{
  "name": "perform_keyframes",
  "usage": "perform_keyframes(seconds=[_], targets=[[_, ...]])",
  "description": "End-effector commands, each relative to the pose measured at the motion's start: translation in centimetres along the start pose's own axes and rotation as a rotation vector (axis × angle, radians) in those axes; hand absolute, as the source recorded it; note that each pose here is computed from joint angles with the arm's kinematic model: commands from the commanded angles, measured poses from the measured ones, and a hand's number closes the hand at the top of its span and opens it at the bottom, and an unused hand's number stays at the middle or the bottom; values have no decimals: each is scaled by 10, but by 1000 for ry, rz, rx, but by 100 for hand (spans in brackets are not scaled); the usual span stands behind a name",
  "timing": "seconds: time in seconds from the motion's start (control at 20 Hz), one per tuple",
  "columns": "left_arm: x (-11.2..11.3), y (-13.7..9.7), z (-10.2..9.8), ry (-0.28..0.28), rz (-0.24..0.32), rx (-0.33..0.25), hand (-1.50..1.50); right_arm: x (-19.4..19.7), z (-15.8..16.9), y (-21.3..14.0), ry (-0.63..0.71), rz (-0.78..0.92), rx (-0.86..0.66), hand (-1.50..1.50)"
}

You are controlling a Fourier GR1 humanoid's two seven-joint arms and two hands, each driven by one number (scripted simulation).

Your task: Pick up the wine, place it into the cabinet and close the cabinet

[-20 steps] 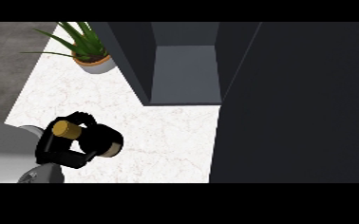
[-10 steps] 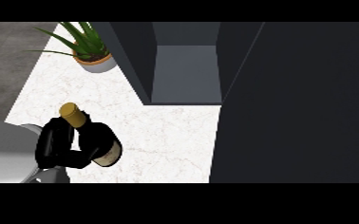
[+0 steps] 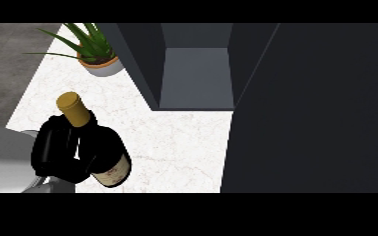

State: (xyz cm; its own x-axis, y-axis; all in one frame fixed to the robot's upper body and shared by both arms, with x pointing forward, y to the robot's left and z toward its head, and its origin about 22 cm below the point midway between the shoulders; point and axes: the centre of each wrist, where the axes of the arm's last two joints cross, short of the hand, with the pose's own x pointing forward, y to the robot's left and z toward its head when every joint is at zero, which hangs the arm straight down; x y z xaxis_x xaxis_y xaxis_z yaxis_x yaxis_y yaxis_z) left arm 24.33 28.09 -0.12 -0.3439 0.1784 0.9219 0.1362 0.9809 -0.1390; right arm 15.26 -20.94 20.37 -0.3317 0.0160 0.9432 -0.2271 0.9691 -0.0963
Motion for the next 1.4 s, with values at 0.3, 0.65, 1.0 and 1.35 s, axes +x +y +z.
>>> perform_keyframes(seconds=[0.3, 0.65, 1.0, 1.35], targets=[[50, -69, -24, 51, -3, -104, 150, 27, 11, -4, -38, -19, 21, -150], [74, -115, -35, 26, 69, -130, 150, 22, 29, 6, -29, -64, 5, -150], [79, -188, -61, 42, 77, -112, 150, 19, 16, -3, -40, -41, 28, -150], [82, -213, -88, 37, 55, -76, 150, 14, 18, -3, -27, -29, 35, -150]])
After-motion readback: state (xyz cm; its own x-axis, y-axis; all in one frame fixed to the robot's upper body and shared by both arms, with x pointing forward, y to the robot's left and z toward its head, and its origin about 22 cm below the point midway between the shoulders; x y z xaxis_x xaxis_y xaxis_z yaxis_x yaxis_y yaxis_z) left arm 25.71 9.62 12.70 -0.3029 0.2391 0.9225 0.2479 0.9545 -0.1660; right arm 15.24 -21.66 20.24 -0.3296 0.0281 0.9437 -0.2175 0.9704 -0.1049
